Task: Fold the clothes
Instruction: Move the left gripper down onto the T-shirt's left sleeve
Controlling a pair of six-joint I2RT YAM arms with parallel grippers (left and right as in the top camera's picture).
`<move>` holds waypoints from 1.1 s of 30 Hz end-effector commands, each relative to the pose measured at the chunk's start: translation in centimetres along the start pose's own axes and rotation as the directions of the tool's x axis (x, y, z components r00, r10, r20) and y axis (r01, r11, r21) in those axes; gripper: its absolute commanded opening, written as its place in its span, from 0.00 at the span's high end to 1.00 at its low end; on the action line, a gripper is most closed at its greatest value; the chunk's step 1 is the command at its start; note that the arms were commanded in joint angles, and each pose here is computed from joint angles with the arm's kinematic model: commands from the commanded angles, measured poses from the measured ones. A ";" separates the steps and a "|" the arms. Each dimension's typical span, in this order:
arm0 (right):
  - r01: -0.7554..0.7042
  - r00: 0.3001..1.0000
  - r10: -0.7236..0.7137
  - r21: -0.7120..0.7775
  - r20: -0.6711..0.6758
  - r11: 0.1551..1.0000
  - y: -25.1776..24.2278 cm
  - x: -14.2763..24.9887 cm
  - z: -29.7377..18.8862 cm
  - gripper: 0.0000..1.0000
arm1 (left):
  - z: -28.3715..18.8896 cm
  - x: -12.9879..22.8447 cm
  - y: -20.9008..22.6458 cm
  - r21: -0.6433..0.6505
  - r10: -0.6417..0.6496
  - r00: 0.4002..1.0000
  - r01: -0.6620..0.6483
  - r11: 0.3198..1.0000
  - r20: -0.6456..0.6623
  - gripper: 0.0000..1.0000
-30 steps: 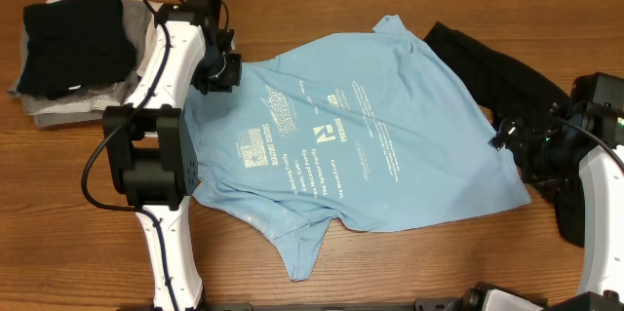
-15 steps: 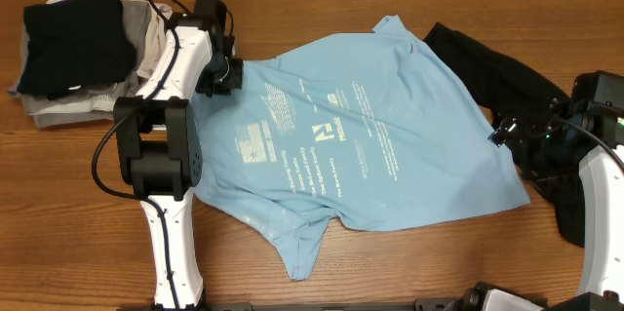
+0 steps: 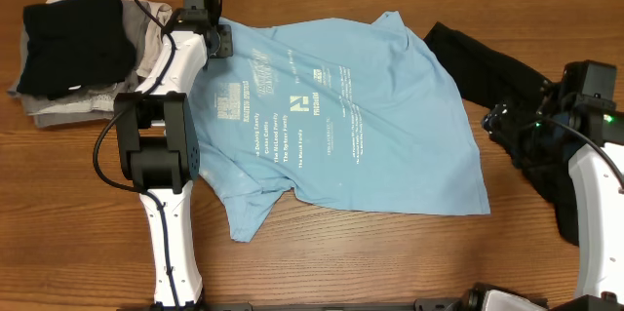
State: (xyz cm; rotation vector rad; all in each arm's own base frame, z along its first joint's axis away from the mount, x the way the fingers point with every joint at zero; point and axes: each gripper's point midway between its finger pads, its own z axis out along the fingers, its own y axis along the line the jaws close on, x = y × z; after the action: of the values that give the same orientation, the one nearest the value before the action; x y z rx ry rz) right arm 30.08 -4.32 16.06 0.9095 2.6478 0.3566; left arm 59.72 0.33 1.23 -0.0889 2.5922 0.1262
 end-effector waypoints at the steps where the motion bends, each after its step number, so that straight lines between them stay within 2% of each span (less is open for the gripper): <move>1: 0.032 0.998 -0.030 -0.034 0.062 0.999 1.1 -1.1 -1.3 0.11 | -0.6 -0.4 0.4 -0.033 0.017 0.999 -0.018 0.999 -0.030 0.38; 3: 0.038 0.996 -0.034 -0.044 0.086 0.998 1.5 -1.7 -1.7 0.11 | -4.0 -1.8 0.1 -0.029 0.029 0.997 -0.031 0.999 -0.065 0.23; 6: 0.042 0.993 -0.036 -0.056 0.111 0.998 2.1 -2.4 -2.7 0.10 | -9.5 -3.7 -0.7 0.016 0.041 0.996 -0.040 0.999 -0.082 0.10; 8: 0.042 0.992 -0.034 -0.066 0.119 0.997 2.5 -2.6 -3.4 0.03 | -13.5 -4.3 -1.7 0.082 0.049 0.994 -0.042 0.996 -0.094 0.01; 11: 0.044 0.990 -0.030 -0.103 0.135 0.994 3.3 -2.7 -4.5 0.00 | -19.9 -5.1 -3.1 0.169 0.061 0.996 -0.048 0.984 -0.069 0.00; 14: 0.058 0.987 -0.037 -0.133 0.156 0.989 3.8 -2.4 -5.5 0.00 | -25.4 -5.5 -3.5 0.185 0.073 0.997 -0.069 0.980 -0.014 0.00; 18: 0.068 0.982 -0.041 -0.143 0.183 0.987 3.8 -1.4 -7.3 0.00 | -30.9 -5.5 -4.0 0.208 0.080 0.995 -0.091 0.974 0.060 0.00; 20: 0.073 0.980 -0.044 -0.148 0.195 0.986 3.7 -0.7 -8.4 0.00 | -33.6 -5.6 -5.0 0.259 0.083 0.991 -0.108 0.960 0.106 0.00; 27: 0.093 0.974 -0.058 -0.153 0.219 0.984 3.0 2.6 -11.4 0.00 | -40.4 -5.1 -5.6 0.291 0.068 0.977 -0.126 0.949 0.202 0.00; 33: 0.111 0.971 -0.074 -0.152 0.227 0.982 2.6 4.0 -12.5 0.00 | -42.9 -2.0 -4.6 0.281 0.070 0.988 -0.106 0.954 0.136 0.00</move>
State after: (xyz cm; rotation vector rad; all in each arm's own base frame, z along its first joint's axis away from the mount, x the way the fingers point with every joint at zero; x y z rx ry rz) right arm 23.91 -1.66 26.23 0.7727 2.4378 0.4187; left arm 42.22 -8.97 37.77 0.1603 2.4354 -0.1951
